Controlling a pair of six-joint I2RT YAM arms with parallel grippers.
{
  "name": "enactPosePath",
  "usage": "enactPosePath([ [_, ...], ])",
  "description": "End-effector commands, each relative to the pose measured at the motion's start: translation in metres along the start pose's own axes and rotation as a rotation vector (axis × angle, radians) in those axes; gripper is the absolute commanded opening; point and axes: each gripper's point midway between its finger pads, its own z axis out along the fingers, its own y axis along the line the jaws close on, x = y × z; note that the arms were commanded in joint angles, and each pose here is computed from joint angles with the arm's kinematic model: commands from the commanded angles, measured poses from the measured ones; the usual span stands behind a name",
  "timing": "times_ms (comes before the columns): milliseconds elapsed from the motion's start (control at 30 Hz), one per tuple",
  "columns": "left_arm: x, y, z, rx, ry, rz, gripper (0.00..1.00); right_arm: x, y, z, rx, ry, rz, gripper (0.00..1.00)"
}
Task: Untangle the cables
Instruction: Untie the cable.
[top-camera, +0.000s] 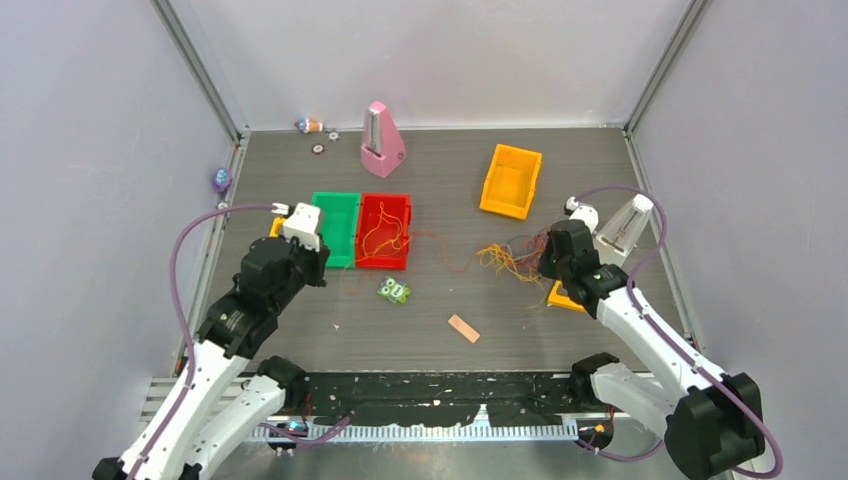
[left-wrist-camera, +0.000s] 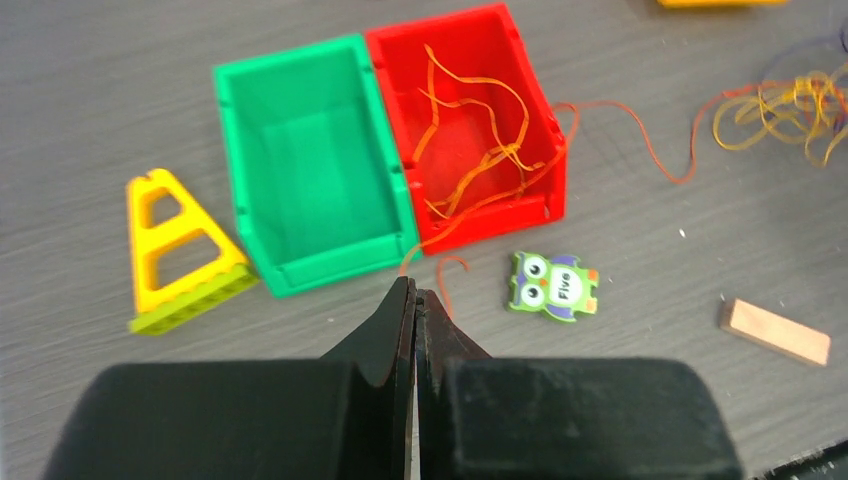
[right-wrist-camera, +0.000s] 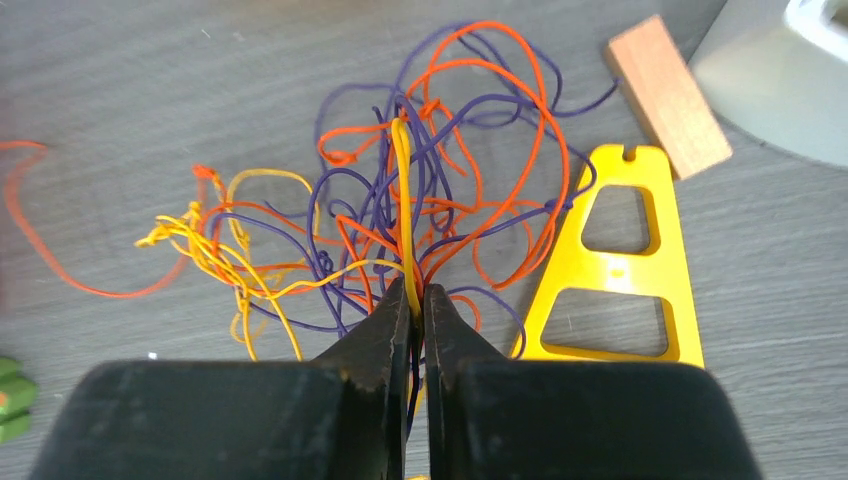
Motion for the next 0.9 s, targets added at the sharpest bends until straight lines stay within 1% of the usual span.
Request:
enactPosePath([
  [0, -0.01, -0.029, 0.013, 0.142, -0.045, -0.063, 0.02, -0.058, 0.019, -0.033, -0.073, -0.141, 0.015, 0.07],
  [33, -0.009, -0.03, 0.014, 0.142, -0.045, -0.073, 0.04, -0.059, 0.019, -0.036, -0.073, -0.143, 0.012, 0.07],
  [67, -0.008, -0.03, 0.016, 0.141, -0.045, -0.084, 0.09, -0.065, 0.021, -0.042, -0.086, -0.158, 0.013, 0.06],
  [100, -0.006, -0.032, 0.018, 0.148, -0.046, -0.09, 0.19, -0.067, 0.021, -0.045, -0.092, -0.165, 0.012, 0.06],
  [133, -0.004, -0.036, 0.021, 0.168, -0.05, -0.091, 0.34, -0.07, 0.024, -0.048, -0.108, -0.169, 0.007, 0.06],
  [200, 0.0, -0.044, 0.027, 0.214, -0.06, -0.091, 0.7, -0.074, 0.029, -0.053, -0.136, -0.176, 0.001, 0.06],
  [233, 0.002, -0.049, 0.03, 0.24, -0.065, -0.095, 0.79, -0.075, 0.031, -0.055, -0.148, -0.176, -0.001, 0.06],
  [267, 0.002, -0.056, 0.033, 0.277, -0.076, -0.096, 0.9, -0.079, 0.036, -0.059, -0.174, -0.179, -0.007, 0.06],
  [300, 0.0, -0.066, 0.035, 0.327, -0.088, -0.093, 0.95, -0.079, 0.038, -0.06, -0.184, -0.175, -0.013, 0.06],
  [367, -0.006, -0.086, 0.038, 0.419, -0.106, -0.091, 0.92, -0.085, 0.045, -0.066, -0.211, -0.174, -0.028, 0.06],
  [400, -0.008, -0.095, 0.041, 0.439, -0.108, -0.089, 0.92, -0.09, 0.048, -0.071, -0.224, -0.178, -0.037, 0.06],
  [467, -0.013, -0.114, 0.049, 0.464, -0.137, -0.041, 0.91, -0.099, 0.052, -0.077, -0.236, -0.186, -0.047, 0.06],
  [500, -0.022, -0.123, 0.054, 0.478, -0.183, -0.009, 0.9, -0.101, 0.052, -0.078, -0.234, -0.186, -0.049, 0.06],
  [567, -0.028, -0.143, 0.063, 0.526, -0.23, 0.044, 0.89, -0.11, 0.054, -0.084, -0.24, -0.2, -0.048, 0.06],
  [733, -0.022, -0.192, 0.096, 0.645, -0.28, 0.095, 0.86, -0.132, 0.068, -0.106, -0.295, -0.226, -0.029, 0.06],
  [867, -0.019, -0.22, 0.118, 0.693, -0.324, 0.115, 0.88, -0.144, 0.081, -0.124, -0.37, -0.244, -0.005, 0.06],
])
